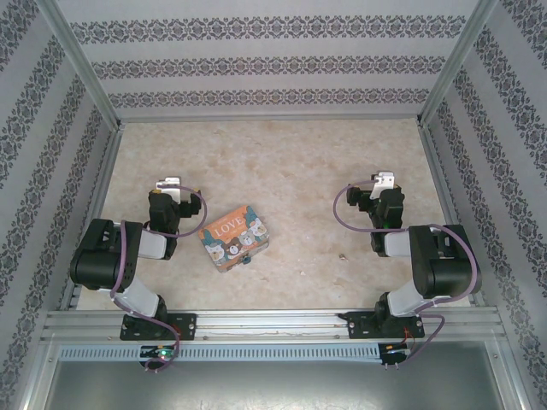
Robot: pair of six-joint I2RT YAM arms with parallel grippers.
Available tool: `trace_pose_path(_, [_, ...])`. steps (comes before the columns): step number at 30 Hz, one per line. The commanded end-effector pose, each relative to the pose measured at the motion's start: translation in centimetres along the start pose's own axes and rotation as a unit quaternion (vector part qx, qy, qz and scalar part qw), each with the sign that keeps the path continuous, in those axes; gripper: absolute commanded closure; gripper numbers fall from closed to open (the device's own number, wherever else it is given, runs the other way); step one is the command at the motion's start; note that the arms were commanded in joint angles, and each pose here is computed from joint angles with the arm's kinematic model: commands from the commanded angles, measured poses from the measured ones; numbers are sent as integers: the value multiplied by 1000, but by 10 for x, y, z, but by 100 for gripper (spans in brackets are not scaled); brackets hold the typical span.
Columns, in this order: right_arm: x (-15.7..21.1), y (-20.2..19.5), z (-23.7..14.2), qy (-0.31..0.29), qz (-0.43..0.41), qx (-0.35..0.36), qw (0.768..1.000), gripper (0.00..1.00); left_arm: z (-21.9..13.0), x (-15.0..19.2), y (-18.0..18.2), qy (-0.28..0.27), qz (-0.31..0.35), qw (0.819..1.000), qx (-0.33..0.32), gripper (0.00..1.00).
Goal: Unlock a padlock with a key
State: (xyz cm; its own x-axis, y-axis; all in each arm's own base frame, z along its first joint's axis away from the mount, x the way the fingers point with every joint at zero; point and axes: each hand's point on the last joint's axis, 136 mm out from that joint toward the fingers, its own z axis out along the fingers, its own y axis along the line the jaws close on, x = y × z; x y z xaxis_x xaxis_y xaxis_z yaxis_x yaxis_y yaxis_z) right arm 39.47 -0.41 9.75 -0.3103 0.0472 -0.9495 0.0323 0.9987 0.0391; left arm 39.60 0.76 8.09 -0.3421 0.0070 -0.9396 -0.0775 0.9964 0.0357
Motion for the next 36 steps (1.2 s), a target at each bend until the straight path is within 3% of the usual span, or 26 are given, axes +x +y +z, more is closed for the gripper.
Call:
trace_pose_path(1, [-10,-1,0,-17,3,6,1000,2,1,-9,2,-9,5,1000,2,1])
trace_pose_path(15, [-10,-1,-1,-17,5,6,1000,2,0,-9,4,-12,0,1000,-3,1])
trace_pose_path(21, [-14,-13,-18,-44,25,25,998,2,-27,-21,13,-77,-13,997,-18,1])
trace_pose_path(28, [-29,-12,-42,-49,41,22,998,2,-44,-49,16,-75,-15,997,-24,1])
trace_pose_path(32, [-33,-1,-58,-17,73,-6,997,2,-64,-79,18,-85,-76,993,-17,1])
trace_pose_path(35, [-36,11,-75,12,89,-34,995,2,-77,-88,14,-54,-141,988,0,1])
trace_pose_path(36, [-53,18,-81,3,97,-53,994,1,-83,-91,12,-42,-156,987,7,1])
